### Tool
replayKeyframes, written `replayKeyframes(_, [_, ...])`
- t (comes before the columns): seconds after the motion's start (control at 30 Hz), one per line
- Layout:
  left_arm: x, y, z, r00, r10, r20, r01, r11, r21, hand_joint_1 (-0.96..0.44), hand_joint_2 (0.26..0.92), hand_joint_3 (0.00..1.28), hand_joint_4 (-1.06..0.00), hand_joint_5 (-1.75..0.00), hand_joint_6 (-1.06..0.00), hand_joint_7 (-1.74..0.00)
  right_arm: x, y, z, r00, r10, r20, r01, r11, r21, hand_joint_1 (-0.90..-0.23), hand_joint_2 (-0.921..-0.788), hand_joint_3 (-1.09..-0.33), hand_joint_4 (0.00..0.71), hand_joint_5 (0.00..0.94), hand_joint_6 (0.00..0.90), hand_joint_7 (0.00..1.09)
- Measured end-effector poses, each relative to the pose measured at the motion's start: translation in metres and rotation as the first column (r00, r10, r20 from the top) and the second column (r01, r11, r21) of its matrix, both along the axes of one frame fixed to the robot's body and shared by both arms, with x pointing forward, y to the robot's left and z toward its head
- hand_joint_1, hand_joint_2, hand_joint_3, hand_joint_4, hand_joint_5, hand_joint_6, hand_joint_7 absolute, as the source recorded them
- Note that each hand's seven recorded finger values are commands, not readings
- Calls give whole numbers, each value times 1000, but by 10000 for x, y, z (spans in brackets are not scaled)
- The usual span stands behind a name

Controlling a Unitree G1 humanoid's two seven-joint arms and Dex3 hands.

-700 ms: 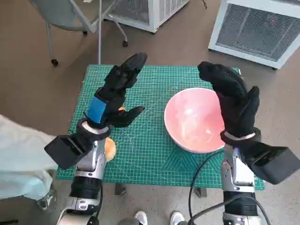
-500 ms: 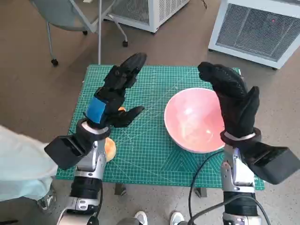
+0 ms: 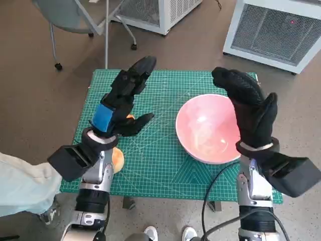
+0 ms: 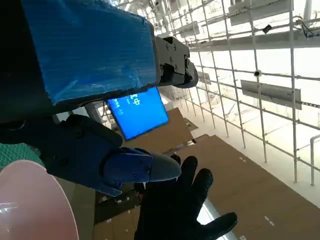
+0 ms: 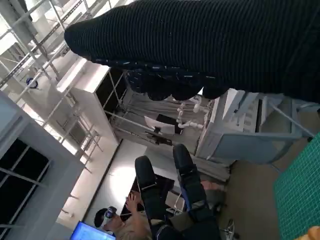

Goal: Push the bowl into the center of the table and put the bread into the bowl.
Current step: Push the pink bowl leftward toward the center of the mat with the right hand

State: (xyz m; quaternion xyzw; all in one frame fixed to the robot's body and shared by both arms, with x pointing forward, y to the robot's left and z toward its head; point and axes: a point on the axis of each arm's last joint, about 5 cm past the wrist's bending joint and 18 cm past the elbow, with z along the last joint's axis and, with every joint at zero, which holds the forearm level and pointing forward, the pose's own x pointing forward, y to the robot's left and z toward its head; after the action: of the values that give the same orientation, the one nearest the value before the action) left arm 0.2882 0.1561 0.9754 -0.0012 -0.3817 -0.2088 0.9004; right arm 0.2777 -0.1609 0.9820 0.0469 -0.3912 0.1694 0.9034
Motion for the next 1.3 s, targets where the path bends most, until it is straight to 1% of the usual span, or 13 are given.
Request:
replayKeyframes(0.63, [2,-3,-8,1000,0,-5,0,1000,-1,-528,921,312,-209,-3,-183,-270,-6,-23,-8,1000,-9,-2,9,1000,-4,-674,-921,-745,192,1,-1,545])
replayKeyframes(0.77, [3,-3,-10,1000,0,-6,0,1000,-1,-530,921,312,-210,-3,-184,-267,-10,-56,-10,1000,-19,-3,19,1000,-9,-676,-921,-745,192,1,1,552])
replayKeyframes(0.87, [4,-2,-15,1000,0,-9,0,1000,-1,-531,921,312,-210,-3,-186,-265,-11,-110,-6,999,-37,0,37,999,-16,-673,-921,-746,197,3,0,560])
replayKeyframes(0.97, [4,-3,-17,1000,-1,-10,1,1000,-1,-531,921,311,-211,-3,-188,-263,-11,-200,-27,997,-76,5,76,997,-17,-671,-921,-748,203,6,-1,565])
replayKeyframes(1.07, [4,0,-17,1000,0,-11,0,1000,-1,-531,921,310,-211,-3,-189,-261,-6,-332,-84,990,-139,-9,138,990,-19,-665,-921,-752,207,8,-1,567])
replayKeyframes(1.2, [6,9,-23,1000,3,-14,-3,1000,-2,-532,921,309,-212,-3,-191,-258,-7,-477,-183,972,-232,-29,231,973,-21,-659,-921,-767,210,9,-1,555])
replayKeyframes(1.23, [7,11,-26,1000,4,-16,-4,1000,-2,-533,921,309,-212,-3,-192,-257,-7,-506,-208,967,-251,-33,251,968,-20,-659,-921,-780,211,8,-1,547])
replayKeyframes(1.3, [8,11,-33,1000,5,-21,-5,1000,-3,-536,921,310,-213,-3,-193,-255,-3,-570,-278,953,-299,-51,299,954,-12,-658,-921,-794,212,8,-1,539])
